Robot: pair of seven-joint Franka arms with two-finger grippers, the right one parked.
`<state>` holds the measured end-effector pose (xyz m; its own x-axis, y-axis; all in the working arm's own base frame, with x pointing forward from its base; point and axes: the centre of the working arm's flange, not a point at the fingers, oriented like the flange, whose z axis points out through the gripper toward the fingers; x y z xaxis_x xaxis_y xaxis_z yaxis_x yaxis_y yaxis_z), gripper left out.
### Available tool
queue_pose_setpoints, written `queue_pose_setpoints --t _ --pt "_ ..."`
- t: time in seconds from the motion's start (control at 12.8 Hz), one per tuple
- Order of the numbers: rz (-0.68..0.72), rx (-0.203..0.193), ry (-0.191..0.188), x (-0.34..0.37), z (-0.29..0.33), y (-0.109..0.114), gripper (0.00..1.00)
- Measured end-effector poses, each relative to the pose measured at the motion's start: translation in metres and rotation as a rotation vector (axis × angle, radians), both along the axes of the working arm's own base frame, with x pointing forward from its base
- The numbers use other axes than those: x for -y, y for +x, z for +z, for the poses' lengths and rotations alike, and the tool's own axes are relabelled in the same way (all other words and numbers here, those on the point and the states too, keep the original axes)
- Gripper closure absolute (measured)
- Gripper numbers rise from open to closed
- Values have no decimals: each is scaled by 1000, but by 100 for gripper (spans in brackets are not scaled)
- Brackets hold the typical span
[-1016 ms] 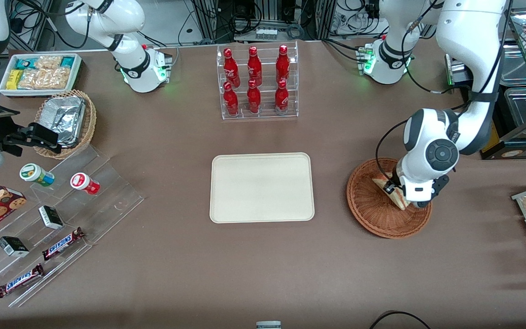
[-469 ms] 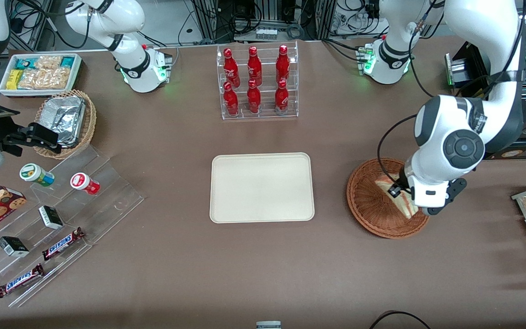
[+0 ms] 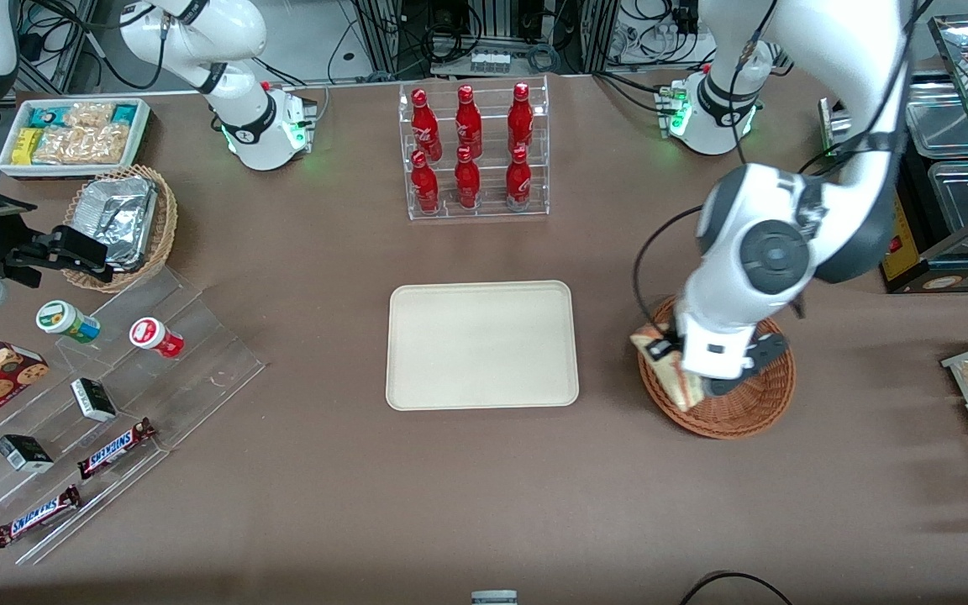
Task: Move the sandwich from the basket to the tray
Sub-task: 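Lift the sandwich and carry it with the left gripper toward the tray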
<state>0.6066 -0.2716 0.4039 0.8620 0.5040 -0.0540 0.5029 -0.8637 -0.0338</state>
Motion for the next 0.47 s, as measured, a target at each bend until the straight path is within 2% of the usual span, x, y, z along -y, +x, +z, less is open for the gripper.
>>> queue_pose_setpoints --t 0.23,0.47 --pt "-67 15 -9 51 -7 0 86" --pt "-125 2 -8 81 -22 -8 86"
